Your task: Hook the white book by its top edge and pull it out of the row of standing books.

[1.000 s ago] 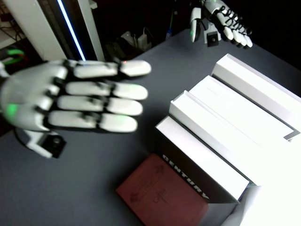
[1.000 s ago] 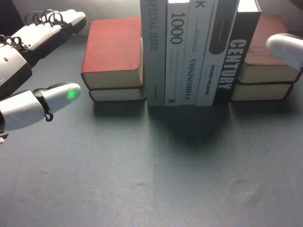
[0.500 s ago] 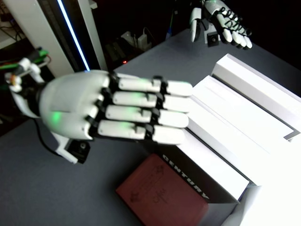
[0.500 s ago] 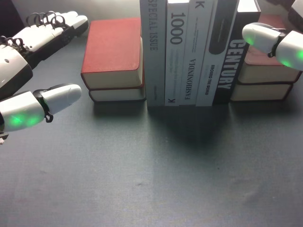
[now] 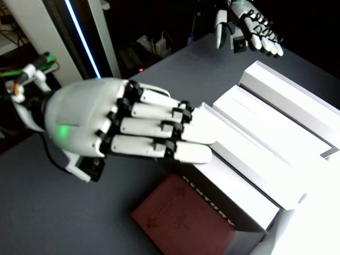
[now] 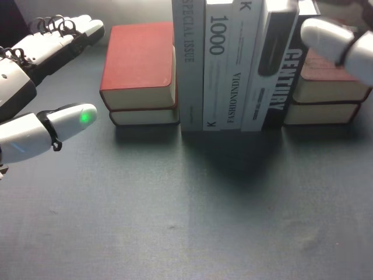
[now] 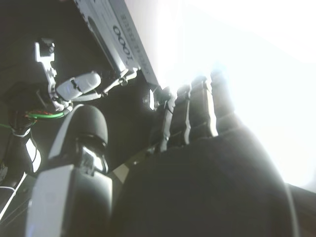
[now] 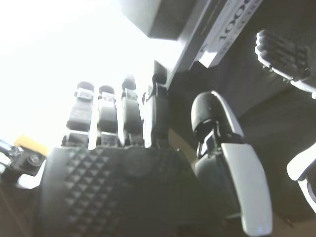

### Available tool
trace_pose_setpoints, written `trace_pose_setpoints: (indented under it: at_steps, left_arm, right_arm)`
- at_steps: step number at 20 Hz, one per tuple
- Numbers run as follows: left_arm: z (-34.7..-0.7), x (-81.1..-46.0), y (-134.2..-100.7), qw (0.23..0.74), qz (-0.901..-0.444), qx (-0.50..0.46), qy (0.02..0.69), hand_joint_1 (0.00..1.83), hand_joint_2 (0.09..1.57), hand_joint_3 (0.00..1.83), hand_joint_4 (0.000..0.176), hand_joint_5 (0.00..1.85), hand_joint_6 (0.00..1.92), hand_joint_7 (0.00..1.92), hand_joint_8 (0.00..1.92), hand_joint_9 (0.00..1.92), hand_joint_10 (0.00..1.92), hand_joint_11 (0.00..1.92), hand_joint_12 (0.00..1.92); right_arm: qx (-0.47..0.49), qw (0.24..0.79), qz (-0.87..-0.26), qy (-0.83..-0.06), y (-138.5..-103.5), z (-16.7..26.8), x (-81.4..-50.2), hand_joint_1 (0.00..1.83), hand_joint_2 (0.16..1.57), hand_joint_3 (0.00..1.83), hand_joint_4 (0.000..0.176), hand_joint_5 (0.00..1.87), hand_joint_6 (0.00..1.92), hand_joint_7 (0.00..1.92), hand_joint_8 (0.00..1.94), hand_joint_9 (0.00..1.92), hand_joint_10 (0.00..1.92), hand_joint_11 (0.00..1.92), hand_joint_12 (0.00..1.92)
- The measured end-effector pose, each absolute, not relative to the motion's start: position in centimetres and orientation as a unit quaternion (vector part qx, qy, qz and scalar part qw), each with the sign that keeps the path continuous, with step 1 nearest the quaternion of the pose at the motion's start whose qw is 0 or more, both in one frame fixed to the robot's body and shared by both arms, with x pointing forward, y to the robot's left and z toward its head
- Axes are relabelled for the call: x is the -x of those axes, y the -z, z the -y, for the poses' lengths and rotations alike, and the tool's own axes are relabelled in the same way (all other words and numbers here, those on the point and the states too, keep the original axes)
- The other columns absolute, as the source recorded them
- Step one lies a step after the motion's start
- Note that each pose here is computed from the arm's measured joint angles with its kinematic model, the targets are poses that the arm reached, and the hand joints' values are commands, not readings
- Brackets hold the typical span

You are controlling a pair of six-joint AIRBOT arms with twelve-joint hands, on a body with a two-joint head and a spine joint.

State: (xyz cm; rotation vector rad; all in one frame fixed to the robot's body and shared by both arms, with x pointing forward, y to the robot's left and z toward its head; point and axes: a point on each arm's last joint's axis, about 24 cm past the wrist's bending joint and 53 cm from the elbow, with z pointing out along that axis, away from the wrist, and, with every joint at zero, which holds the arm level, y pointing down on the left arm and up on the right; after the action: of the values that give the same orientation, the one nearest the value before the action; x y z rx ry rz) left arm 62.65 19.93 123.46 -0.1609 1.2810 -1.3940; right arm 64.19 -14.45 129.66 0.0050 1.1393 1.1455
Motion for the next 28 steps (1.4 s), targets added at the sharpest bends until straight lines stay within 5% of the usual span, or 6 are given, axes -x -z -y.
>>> trace_pose_setpoints:
  at_steps: [9,12,15,20,24,28]
  left_arm:
    - [-21.3,-62.4,-123.9,0.595,-0.536,0.084,0.593,0.35,1.42,0.0,0.0,0.09,0.0,0.0,0.0,0.0,0.0,0.0,0.0]
    - [-21.6,-62.3,-124.1,0.599,-0.532,0.089,0.592,0.36,1.42,0.0,0.0,0.1,0.0,0.0,0.0,0.0,0.0,0.0,0.0]
    - [-21.6,-62.3,-124.1,0.6,-0.531,0.088,0.592,0.41,1.42,0.0,0.0,0.12,0.01,0.0,0.0,0.0,0.0,0.0,0.0]
    - [-21.7,-62.2,-124.4,0.601,-0.526,0.088,0.595,0.37,1.43,0.0,0.0,0.1,0.0,0.0,0.0,0.0,0.0,0.0,0.0]
    - [-21.7,-62.1,-124.5,0.602,-0.524,0.087,0.596,0.36,1.43,0.0,0.0,0.1,0.0,0.0,0.0,0.0,0.0,0.0,0.0]
    - [-21.7,-62.1,-124.5,0.602,-0.523,0.087,0.596,0.42,1.43,0.0,0.0,0.13,0.01,0.0,0.0,0.0,0.0,0.0,0.0]
  right_arm:
    - [0.02,0.63,-0.527,-0.57,-126.3,14.1,-58.5,0.09,1.48,0.0,0.0,0.68,0.23,0.25,0.0,0.06,0.02,0.0,0.06]
    - [0.02,0.605,-0.541,-0.584,-124.7,14.0,-56.7,0.21,1.44,0.0,0.0,0.73,0.34,0.44,0.03,0.27,0.09,0.0,1.03]
    - [0.009,0.581,-0.551,-0.599,-123.5,14.4,-55.4,0.33,1.41,0.0,0.0,0.76,0.31,0.66,0.03,0.56,0.17,0.0,1.47]
    - [-0.023,0.527,-0.605,-0.596,-119.4,14.0,-55.4,0.14,1.45,0.0,0.0,0.76,0.22,0.99,0.08,0.93,0.31,0.51,1.4]
    - [-0.034,0.535,-0.595,-0.599,-120.0,14.6,-55.7,0.08,1.56,0.05,0.0,0.45,0.65,0.88,0.07,0.56,1.01,0.45,1.68]
    - [-0.044,0.556,-0.574,-0.6,-121.5,15.9,-56.0,0.14,1.54,0.01,0.0,0.33,0.93,0.67,0.74,0.58,1.2,0.4,1.81]
